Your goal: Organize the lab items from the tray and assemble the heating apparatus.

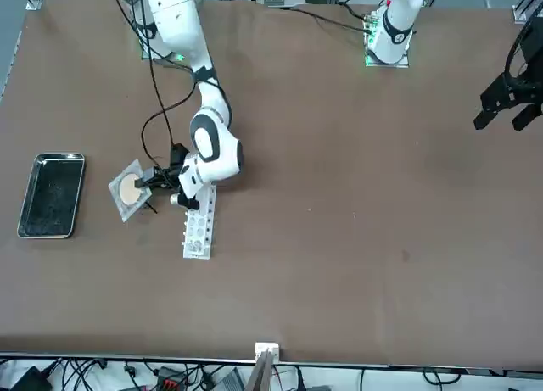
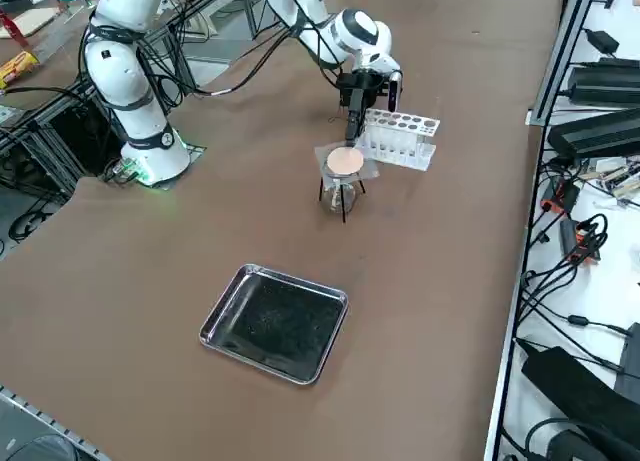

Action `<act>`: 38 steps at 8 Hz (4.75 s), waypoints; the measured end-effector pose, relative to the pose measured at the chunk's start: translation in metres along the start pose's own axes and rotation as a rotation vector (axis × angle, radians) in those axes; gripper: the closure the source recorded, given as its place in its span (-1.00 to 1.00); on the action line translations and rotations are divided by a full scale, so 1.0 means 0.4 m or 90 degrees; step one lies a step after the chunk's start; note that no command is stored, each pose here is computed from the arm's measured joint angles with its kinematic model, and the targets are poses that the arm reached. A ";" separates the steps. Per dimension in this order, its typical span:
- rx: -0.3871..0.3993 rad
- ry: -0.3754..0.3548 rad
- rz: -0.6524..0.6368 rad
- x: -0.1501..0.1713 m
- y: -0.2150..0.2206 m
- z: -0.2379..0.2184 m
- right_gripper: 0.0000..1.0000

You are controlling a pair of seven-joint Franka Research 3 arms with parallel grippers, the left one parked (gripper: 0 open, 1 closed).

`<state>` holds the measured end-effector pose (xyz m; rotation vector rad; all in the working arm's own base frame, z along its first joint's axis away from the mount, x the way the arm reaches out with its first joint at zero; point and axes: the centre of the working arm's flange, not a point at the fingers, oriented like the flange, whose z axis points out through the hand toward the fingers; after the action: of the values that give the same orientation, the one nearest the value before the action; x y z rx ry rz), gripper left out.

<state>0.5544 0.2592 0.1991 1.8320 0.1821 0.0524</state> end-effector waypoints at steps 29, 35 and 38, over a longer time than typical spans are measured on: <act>0.733 -0.070 0.063 0.030 0.933 0.335 -1.00; 0.816 -0.028 0.131 -0.023 1.111 0.450 -1.00; 0.848 0.008 0.093 -0.078 1.147 0.341 -1.00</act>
<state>0.5860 0.0072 0.6062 3.1741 0.0807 0.0472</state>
